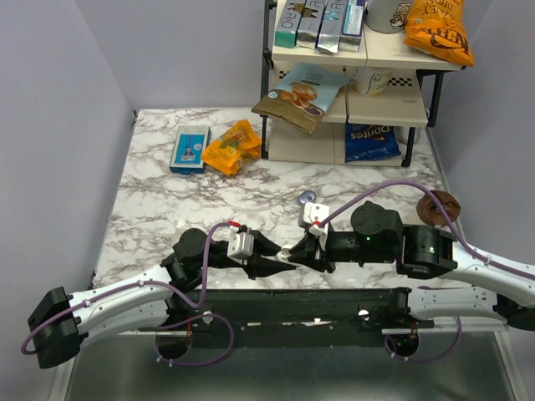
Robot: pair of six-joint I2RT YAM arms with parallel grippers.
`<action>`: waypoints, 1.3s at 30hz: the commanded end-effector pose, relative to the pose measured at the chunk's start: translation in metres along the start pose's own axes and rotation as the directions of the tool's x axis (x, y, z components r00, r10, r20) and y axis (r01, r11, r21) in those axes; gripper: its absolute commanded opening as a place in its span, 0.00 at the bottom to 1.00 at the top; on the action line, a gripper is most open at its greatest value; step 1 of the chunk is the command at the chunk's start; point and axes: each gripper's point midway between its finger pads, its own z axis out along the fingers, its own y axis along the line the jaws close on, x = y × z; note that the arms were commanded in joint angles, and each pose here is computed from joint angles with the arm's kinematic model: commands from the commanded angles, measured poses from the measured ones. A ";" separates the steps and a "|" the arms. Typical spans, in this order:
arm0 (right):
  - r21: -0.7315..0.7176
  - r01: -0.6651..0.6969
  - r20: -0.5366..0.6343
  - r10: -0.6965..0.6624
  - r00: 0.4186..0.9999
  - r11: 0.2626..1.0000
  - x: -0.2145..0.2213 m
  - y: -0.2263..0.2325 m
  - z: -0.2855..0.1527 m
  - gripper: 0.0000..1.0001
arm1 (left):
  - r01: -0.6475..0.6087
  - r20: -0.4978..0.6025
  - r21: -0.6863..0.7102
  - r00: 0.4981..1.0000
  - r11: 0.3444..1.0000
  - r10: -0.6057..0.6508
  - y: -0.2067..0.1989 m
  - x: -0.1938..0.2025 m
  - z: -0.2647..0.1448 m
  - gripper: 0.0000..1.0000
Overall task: Insert the wireless bluetooth earbuds into the charging case
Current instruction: Adjust the earbud with the charging case.
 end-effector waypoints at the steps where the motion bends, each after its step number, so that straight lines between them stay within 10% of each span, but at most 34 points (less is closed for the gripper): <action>1: 0.076 -0.002 -0.006 0.002 1.000 0.997 -0.001 -0.013 0.003 0.29 | -0.044 0.053 0.034 0.998 0.998 0.042 -0.006 -0.022 0.003 0.00; 11: 0.060 -0.007 -0.037 0.009 0.999 0.998 0.008 -0.011 0.010 0.26 | -0.050 0.058 0.018 0.997 0.999 0.049 -0.003 -0.024 0.004 0.00; 21: 0.074 -0.012 -0.028 0.014 1.000 0.997 0.008 -0.013 0.008 0.01 | -0.036 0.053 -0.002 0.998 0.999 0.036 0.000 -0.021 0.003 0.00; 39: 0.109 -0.086 0.142 0.070 0.987 0.990 -0.010 -0.016 -0.006 0.01 | -0.031 0.099 -0.043 0.994 0.999 0.035 0.005 -0.029 0.002 0.00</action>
